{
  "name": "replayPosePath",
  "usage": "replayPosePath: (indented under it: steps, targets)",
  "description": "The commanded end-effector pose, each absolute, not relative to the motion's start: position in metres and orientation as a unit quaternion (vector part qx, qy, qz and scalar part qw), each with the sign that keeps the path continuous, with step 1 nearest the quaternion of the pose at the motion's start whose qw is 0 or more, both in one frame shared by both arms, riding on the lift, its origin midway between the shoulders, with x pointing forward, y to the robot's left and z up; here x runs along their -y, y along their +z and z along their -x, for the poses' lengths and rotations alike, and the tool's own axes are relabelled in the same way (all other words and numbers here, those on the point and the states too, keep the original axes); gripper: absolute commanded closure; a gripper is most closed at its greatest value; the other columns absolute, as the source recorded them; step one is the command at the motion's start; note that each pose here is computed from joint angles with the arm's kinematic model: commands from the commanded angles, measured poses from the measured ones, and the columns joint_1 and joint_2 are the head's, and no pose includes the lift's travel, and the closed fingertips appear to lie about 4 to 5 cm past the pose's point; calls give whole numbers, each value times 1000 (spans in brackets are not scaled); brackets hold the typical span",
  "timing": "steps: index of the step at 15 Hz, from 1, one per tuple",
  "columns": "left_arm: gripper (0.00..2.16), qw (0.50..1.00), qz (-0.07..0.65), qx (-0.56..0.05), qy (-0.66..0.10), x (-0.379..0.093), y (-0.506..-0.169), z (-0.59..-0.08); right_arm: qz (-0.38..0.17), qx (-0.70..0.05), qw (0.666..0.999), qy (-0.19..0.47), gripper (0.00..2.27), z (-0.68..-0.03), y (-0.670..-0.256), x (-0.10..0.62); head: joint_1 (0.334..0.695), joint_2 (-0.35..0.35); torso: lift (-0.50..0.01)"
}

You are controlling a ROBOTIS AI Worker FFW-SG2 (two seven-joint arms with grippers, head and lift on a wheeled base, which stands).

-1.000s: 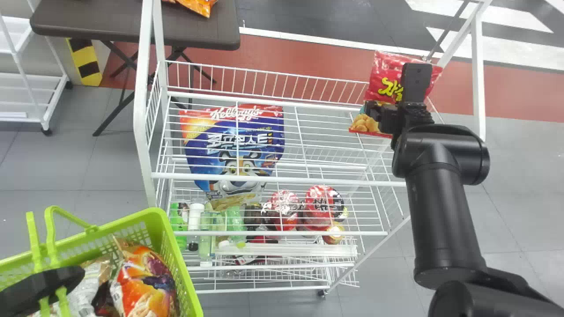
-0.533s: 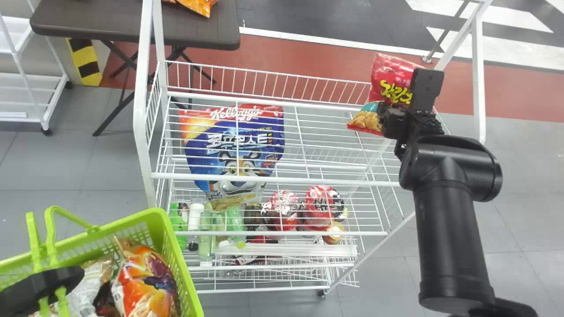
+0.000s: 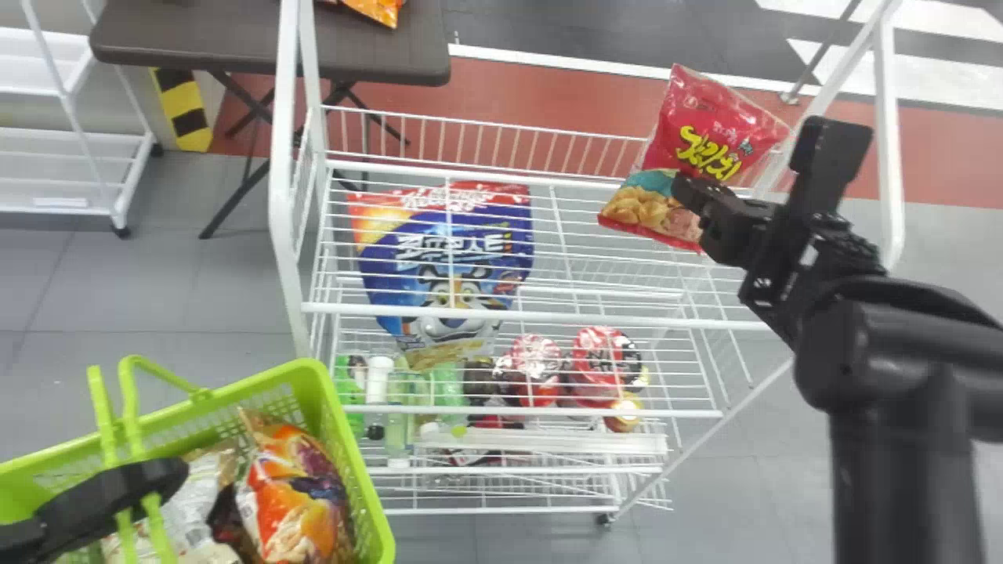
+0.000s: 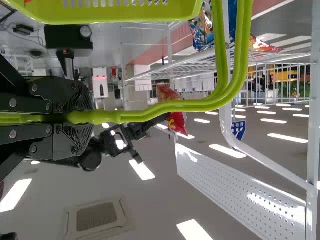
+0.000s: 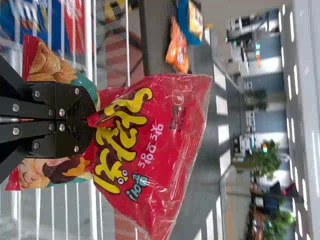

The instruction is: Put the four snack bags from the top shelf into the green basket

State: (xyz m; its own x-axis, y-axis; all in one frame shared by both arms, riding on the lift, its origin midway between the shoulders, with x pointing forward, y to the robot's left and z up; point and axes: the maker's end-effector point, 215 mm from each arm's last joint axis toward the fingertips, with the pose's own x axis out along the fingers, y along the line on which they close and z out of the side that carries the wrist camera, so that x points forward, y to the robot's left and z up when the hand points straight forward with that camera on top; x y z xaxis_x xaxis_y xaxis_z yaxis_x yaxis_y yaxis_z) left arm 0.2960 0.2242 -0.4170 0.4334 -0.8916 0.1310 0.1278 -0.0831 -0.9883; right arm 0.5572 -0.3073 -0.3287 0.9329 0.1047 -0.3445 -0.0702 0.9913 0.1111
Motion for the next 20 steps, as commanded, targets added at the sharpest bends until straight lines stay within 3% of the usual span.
replayPosePath:
  steps: [1,4,10,14,17,20]
  targets:
    - [2145,596,601,-314,-431,-224,-413,-297,-65,-194,973,104,2246,-516,-324,253,695,-110,0]
    - [2145,593,601,-317,-432,-221,-415,-297,-123,-250,940,197,2246,-454,-337,186,695,-30,0]
    - [2145,585,599,-323,-441,-211,-415,-299,-162,-370,844,353,2250,-348,-357,65,695,167,0]
    - [2145,585,599,-323,-442,-211,-414,-300,-171,-398,800,416,2250,-324,-367,7,695,295,0]
    - [2145,582,598,-324,-446,-207,-413,-301,-192,-434,759,446,2250,-316,-407,-34,695,350,0]
    - [2145,582,599,-324,-444,-209,-412,-300,-185,-471,734,453,2250,-306,-438,-51,695,350,0]
